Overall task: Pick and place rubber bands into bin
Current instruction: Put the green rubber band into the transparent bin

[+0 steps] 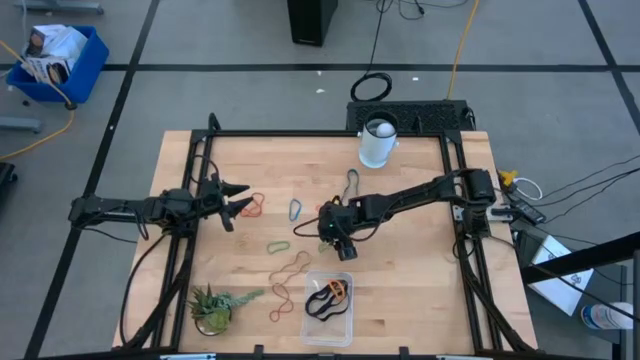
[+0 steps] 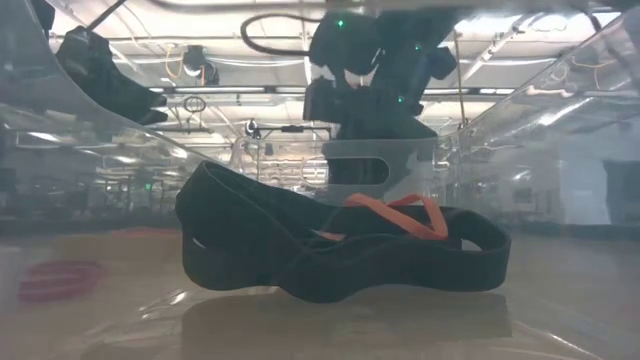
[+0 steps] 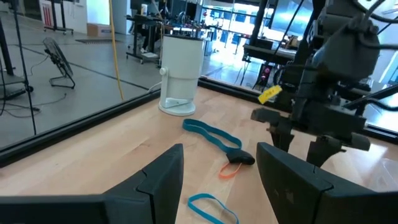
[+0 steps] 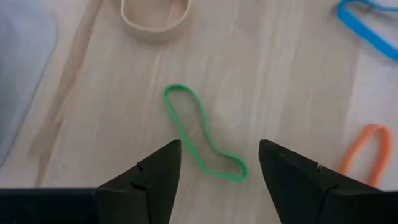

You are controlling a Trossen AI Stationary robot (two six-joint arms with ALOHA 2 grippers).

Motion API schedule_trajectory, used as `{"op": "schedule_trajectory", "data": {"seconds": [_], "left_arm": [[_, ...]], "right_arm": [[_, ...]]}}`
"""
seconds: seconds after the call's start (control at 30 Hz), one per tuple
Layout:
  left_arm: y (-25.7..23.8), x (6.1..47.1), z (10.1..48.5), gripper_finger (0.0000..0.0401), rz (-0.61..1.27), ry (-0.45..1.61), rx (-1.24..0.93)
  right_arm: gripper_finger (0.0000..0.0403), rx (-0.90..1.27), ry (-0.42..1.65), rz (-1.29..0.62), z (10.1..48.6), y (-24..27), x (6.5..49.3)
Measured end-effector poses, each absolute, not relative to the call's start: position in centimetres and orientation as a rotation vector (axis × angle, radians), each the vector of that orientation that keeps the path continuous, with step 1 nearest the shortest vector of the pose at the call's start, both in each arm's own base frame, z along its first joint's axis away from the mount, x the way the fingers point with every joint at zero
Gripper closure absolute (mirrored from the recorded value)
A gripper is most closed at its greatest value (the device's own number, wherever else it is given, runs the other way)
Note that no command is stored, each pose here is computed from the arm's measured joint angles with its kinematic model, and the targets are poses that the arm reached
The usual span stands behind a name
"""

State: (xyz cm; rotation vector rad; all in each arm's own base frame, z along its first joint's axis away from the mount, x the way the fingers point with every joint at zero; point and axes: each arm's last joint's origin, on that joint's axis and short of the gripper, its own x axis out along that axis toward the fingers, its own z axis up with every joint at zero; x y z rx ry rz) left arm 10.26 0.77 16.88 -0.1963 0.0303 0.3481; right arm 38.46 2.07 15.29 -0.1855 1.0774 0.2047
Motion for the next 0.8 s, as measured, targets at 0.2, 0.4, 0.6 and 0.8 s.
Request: {"op": "schedule_trajectory", "data": {"seconds": [0.2, 0.4, 0.6, 0.8], "left_arm": [[0.8, 10.3, 16.9, 0.0192, 0.348, 0.03, -0.196], [0.8, 10.3, 16.9, 0.0192, 0.348, 0.03, -0.196], [0.8, 10.3, 16.9, 0.0192, 0.348, 0.03, -0.197], [0.8, 10.3, 16.9, 0.0192, 0.348, 0.031, -0.197]], "right_arm": [[0.0193, -0.21, 1.118, 0.231, 13.6, 2.5, 38.6], [0.0196, -0.198, 1.134, 0.226, 13.2, 2.5, 38.7], [0.0237, -0.198, 1.144, 0.226, 13.1, 2.5, 38.6], [0.0301, -0.193, 1.15, 0.228, 13.1, 2.6, 38.5]]}}
